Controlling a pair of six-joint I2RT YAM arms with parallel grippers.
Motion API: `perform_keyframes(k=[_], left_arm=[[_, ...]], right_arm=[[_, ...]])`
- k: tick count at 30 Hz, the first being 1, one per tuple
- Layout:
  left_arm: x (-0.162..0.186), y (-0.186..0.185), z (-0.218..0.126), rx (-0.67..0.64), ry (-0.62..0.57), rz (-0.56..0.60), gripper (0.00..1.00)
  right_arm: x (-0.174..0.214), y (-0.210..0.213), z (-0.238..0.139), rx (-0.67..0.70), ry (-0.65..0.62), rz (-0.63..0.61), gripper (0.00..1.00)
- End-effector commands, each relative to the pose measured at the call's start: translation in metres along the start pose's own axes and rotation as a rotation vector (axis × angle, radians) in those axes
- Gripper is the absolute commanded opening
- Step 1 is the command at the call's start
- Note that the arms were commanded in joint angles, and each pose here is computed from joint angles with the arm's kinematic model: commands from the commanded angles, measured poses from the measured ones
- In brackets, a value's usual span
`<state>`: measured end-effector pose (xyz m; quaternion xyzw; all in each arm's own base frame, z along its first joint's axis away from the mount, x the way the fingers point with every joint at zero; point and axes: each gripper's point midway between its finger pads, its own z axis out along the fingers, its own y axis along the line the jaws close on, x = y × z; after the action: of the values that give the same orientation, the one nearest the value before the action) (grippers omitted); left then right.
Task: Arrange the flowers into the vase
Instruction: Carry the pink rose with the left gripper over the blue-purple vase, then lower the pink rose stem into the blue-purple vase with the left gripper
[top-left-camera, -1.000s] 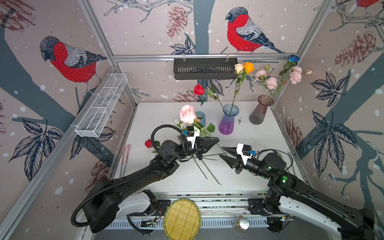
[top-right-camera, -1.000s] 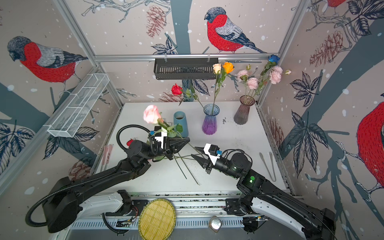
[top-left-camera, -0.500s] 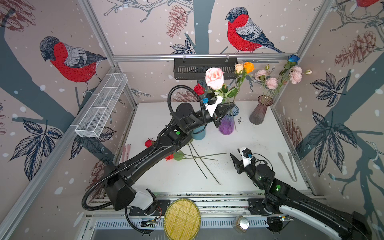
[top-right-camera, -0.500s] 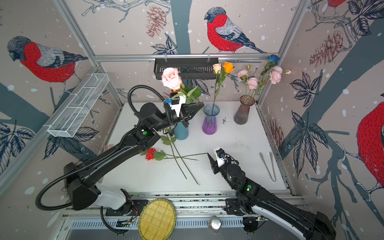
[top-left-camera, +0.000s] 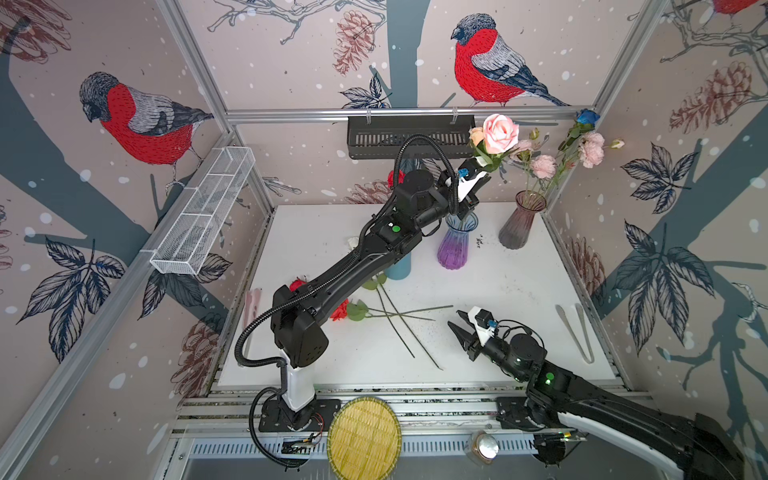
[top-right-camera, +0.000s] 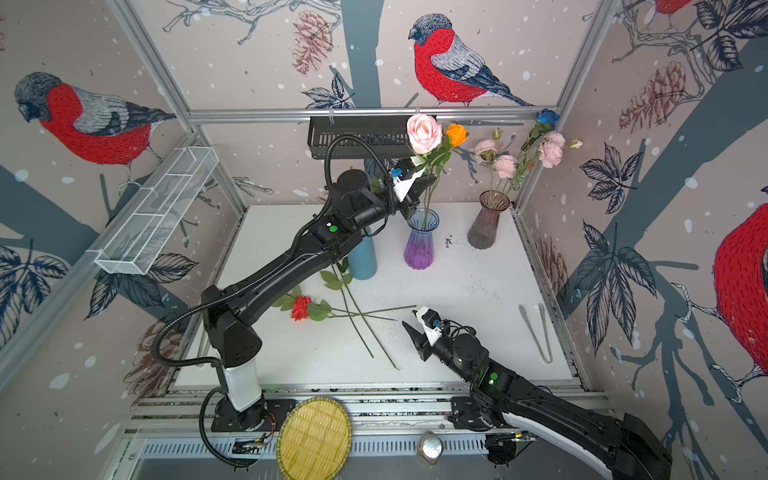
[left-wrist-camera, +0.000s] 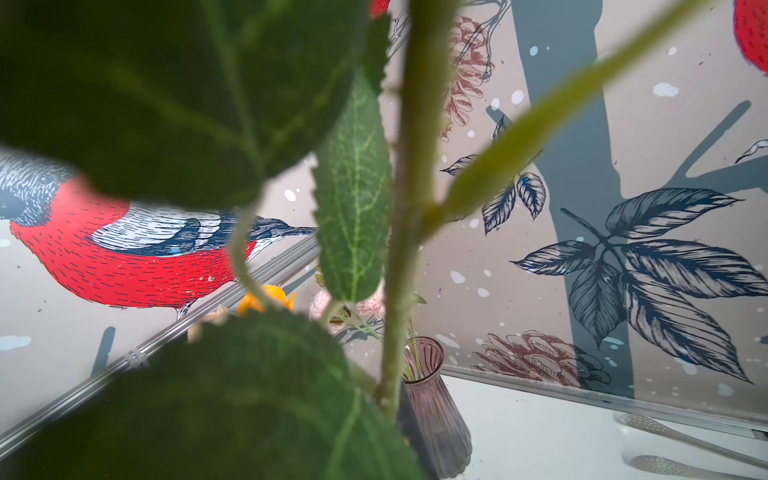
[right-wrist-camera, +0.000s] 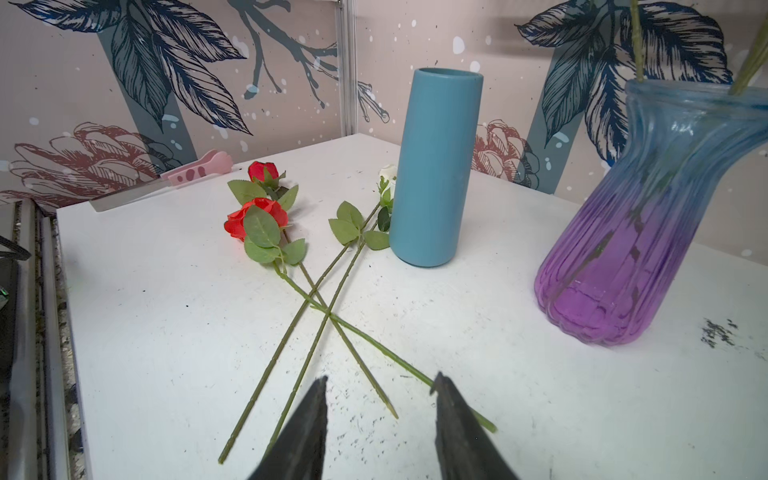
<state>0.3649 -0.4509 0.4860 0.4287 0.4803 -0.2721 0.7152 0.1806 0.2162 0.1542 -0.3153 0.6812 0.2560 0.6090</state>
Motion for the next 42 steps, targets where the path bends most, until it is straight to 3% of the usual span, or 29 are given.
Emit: perform_keyframes(k=[1,6,17,25,35,37,40,42], left_arm=[[-0.005,0.01,0.005,-0.036,0.0,0.056,0.0],[0.01,0.016,0.011,-0.038,0.035,0.025,0.0],[0.093,0.043,0.03,-0.046,0.258,-0.262,0.0],[0.131,0.08,0.025,-0.047,0.254,-0.475,0.0],[0.146,0.075,0.031,0.004,0.262,-0.525,0.0],[0.148,0.072,0.031,0.012,0.273,-0.529,0.09],[0.151,0.072,0.029,0.003,0.29,-0.528,0.53],[0.15,0.075,0.027,-0.014,0.301,-0.524,0.68]], right_arm=[[-0.014,0.0,0.0,-0.004,-0.051,0.0,0.43],[-0.013,-0.001,0.0,0.007,-0.049,-0.001,0.42],[-0.013,-0.003,0.001,0.017,-0.046,0.0,0.41],[-0.011,-0.004,0.002,0.02,-0.044,0.006,0.39],[-0.008,-0.005,0.002,0.031,-0.039,0.012,0.39],[-0.007,-0.006,0.002,0.032,-0.037,0.012,0.39],[-0.008,-0.006,0.003,0.031,-0.039,0.013,0.39],[-0.007,-0.005,0.003,0.029,-0.034,0.013,0.39]])
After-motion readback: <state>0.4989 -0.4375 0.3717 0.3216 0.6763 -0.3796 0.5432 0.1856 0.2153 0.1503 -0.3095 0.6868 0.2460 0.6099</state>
